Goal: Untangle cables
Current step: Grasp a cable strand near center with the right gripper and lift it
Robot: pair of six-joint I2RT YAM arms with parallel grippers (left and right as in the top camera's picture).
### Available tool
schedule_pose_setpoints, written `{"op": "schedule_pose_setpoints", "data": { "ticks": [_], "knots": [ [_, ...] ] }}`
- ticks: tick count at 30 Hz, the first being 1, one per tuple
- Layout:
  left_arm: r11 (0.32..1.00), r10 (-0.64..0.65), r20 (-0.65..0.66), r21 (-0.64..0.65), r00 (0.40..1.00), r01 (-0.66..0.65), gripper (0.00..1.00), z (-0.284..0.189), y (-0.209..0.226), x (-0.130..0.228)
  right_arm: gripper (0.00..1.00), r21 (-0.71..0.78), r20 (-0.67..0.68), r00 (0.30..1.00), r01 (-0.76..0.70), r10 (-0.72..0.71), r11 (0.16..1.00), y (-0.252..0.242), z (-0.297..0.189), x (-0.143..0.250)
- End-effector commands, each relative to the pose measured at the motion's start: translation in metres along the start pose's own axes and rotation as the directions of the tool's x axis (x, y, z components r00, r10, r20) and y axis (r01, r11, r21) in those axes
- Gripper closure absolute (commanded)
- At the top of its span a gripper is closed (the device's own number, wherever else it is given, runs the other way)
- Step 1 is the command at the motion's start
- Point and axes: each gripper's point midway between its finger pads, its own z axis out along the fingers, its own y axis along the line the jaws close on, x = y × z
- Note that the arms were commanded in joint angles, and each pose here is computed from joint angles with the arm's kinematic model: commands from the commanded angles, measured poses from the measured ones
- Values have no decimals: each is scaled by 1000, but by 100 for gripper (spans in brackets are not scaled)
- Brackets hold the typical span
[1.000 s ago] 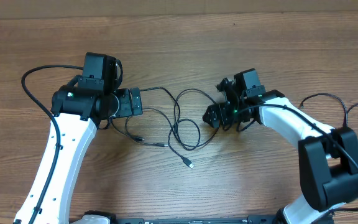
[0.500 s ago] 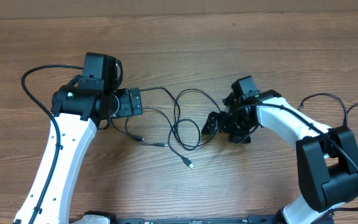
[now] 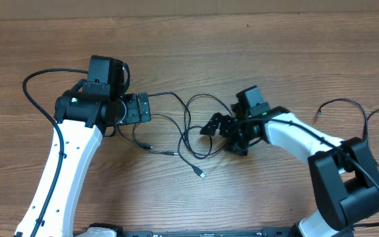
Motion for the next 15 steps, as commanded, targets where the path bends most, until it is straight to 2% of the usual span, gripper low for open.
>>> {"op": "schedule_pose_setpoints", "data": {
  "ticks": [1,6,7,11,14,15],
  "knots": [
    [1000,-13,30,-1,999,13,0,-7,1,-6,0,54,9,995,-96,96,994,-10,29,16],
    [1000,-13,30,-1,999,13,0,-7,1,-6,0,51,115,988,-107,101,993,10,44,17],
    [1000,-13,30,-1,999,13,0,-7,1,-6,4,61,131,986,-112,103,992,10,46,18],
    [1000,-13,30,-1,999,13,0,-7,1,-6,44,95,174,982,-96,79,991,7,48,17],
    [1000,-13,30,-1,999,13,0,-7,1,-6,60,102,200,976,-107,85,989,4,46,11],
    [1000,-13,30,-1,999,13,0,-7,1,-6,63,105,215,971,-127,102,986,2,45,8]
  ]
}}
